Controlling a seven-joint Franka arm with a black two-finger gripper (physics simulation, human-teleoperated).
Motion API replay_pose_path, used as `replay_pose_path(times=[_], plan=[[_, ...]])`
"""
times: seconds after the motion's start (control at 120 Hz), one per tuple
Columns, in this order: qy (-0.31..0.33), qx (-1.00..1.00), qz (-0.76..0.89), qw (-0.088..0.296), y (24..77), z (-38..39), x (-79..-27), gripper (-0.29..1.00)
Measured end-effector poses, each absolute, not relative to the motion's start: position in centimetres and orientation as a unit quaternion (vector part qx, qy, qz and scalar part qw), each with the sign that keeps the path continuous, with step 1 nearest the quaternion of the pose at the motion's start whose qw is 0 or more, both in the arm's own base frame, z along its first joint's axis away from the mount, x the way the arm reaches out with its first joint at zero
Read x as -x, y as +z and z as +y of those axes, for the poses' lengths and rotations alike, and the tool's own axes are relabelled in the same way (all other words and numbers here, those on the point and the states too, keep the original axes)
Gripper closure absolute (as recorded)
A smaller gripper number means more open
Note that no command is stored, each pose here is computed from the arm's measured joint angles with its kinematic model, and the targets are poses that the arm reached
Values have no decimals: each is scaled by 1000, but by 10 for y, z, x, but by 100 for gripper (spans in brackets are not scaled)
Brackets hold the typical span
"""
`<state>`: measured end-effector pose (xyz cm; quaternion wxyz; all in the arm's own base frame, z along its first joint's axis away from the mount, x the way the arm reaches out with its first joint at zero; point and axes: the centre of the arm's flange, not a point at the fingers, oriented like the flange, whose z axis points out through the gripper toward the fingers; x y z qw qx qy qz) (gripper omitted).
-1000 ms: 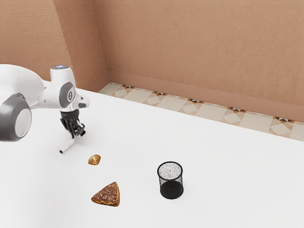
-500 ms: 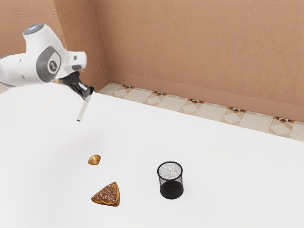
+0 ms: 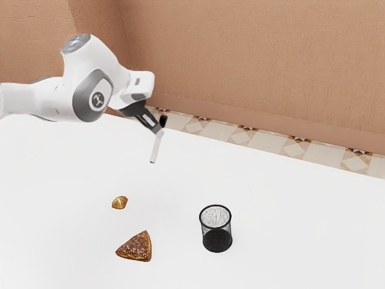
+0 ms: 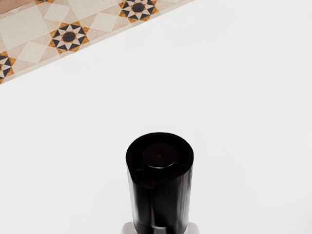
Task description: Put the marker into the pen holder.
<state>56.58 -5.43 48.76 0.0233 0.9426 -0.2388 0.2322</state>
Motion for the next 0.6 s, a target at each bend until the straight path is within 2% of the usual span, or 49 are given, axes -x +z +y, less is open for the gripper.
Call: replay_pose_path(times=[0.383,0.6], plan=[[227,-933,-272,61,450,-127,-568,72],[237,-920,-303,77,452,-177,-554,71]])
